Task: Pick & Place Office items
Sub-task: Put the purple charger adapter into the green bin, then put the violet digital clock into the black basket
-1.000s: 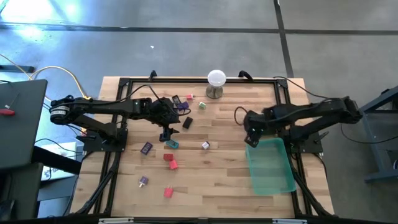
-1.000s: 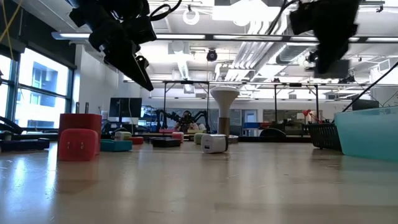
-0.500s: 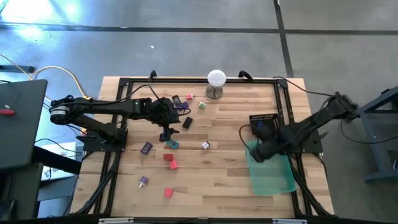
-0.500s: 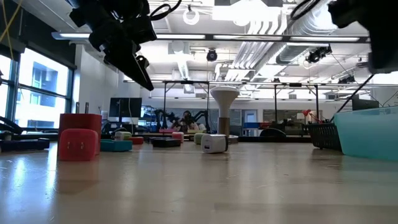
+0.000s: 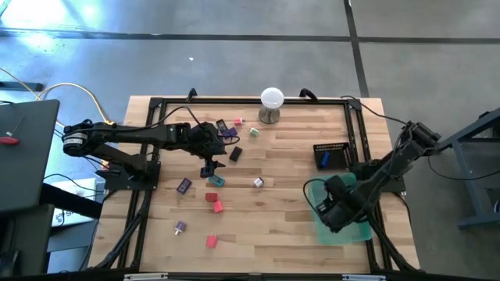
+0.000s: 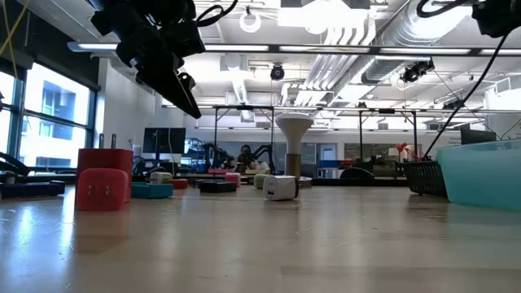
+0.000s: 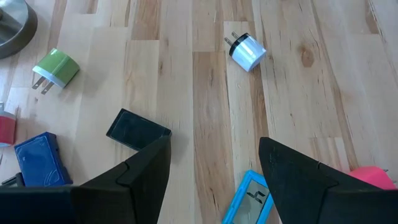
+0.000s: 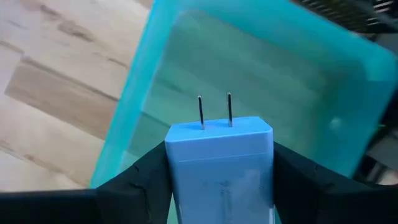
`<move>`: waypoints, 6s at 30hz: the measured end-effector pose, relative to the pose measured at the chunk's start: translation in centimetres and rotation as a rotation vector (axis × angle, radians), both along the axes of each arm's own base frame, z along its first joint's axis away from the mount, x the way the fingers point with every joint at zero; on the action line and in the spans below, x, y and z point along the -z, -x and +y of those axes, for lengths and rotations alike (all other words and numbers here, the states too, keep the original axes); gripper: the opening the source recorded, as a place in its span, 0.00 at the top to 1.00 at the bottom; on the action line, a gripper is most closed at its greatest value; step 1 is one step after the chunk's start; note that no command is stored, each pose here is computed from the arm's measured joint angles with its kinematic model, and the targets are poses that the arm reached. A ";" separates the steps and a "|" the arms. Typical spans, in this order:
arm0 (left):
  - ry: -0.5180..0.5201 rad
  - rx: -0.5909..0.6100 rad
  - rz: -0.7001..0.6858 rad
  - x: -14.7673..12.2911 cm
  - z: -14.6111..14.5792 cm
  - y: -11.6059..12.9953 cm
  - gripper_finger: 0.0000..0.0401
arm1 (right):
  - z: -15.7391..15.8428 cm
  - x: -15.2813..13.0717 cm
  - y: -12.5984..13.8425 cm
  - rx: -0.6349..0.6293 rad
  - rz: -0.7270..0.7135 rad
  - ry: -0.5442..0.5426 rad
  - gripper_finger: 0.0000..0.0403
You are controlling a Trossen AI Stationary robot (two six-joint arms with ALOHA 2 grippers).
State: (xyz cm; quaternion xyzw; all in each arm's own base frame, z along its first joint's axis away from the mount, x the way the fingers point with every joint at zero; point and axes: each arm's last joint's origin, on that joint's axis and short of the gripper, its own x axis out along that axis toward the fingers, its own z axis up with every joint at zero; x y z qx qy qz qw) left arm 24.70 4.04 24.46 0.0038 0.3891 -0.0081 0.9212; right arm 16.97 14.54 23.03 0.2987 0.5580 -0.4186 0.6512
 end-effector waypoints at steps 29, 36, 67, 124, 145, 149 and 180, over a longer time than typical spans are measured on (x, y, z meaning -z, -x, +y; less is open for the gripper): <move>0.039 0.038 -0.011 0.0 -0.1 0.0 0.42 | -1.8 8.7 -2.2 -0.002 0.179 -0.078 0.49; 0.039 0.038 -0.011 0.0 -0.1 0.0 0.42 | -2.1 9.1 -2.2 -0.060 0.186 -0.101 0.44; 0.144 -0.087 -0.009 -0.1 -0.1 -0.1 0.42 | -4.7 2.4 1.1 -0.094 -0.003 -0.075 0.39; 0.415 -0.967 0.510 -4.0 -7.8 6.2 0.42 | -8.5 -4.5 -5.7 -0.382 -0.417 0.957 0.39; 0.327 -1.012 0.512 -3.9 -7.4 6.8 0.41 | -8.8 -4.3 -6.6 -0.438 -0.485 0.748 0.39; 0.306 -0.972 0.519 -3.9 -7.4 6.8 0.38 | -8.8 -4.4 -6.7 -0.436 -0.501 0.738 0.39; 0.251 -0.956 0.477 -1.2 -8.9 7.1 0.17 | -8.4 -4.4 -7.6 -0.561 -0.512 0.710 0.39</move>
